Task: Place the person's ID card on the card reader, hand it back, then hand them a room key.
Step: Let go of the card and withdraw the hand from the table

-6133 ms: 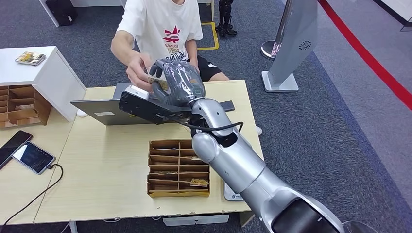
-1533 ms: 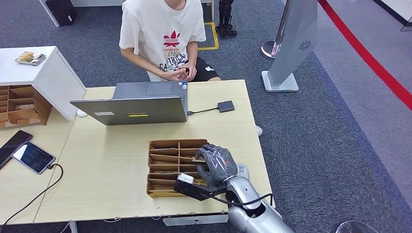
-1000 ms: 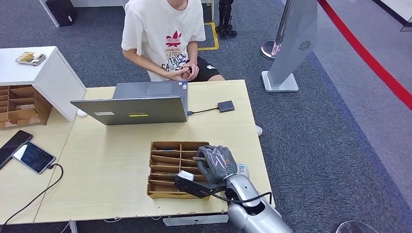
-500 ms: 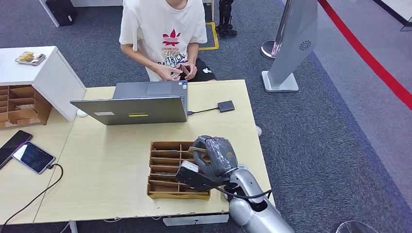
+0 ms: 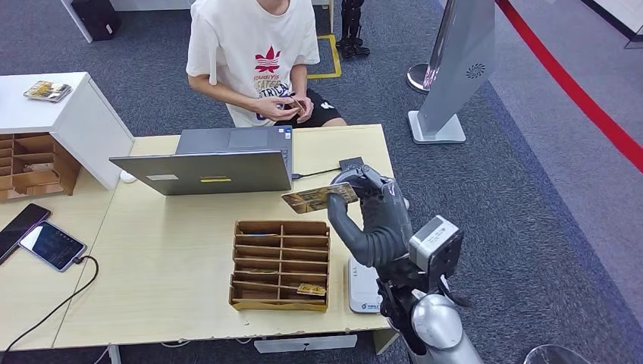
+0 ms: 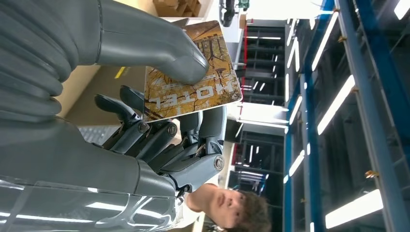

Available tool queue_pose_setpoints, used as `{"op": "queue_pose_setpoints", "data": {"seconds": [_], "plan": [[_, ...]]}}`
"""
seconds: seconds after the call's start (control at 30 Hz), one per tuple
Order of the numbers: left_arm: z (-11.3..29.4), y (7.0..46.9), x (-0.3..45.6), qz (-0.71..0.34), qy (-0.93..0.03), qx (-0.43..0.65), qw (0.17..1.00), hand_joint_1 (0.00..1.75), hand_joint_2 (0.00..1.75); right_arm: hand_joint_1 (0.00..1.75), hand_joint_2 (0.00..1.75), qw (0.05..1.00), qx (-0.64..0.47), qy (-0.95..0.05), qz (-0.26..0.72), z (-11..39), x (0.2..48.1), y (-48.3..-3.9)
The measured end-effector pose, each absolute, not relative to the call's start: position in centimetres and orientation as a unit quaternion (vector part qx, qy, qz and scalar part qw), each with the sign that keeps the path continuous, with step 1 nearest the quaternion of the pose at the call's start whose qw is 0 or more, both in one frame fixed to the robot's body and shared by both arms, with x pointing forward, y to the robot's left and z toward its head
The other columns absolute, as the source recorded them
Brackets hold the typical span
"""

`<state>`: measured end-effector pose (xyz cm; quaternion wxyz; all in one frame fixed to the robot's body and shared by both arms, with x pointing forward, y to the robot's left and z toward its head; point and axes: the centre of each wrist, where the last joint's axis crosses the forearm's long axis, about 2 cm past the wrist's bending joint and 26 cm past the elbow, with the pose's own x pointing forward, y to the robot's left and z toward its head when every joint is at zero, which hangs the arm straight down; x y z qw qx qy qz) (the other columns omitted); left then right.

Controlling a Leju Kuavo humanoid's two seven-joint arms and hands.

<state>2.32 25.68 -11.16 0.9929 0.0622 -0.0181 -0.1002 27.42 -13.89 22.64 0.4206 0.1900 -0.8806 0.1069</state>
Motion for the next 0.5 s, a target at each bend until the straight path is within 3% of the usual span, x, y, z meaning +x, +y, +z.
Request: {"op": "queue_pose_setpoints", "data": {"seconds": [0.5], "plan": [[-11.1,26.7,3.5,-0.188,-0.025,0.077,0.979,0.00,1.75,1.75,1.75,0.378,0.051,-0.884,0.271,29.5,33.7,-9.1]]}}
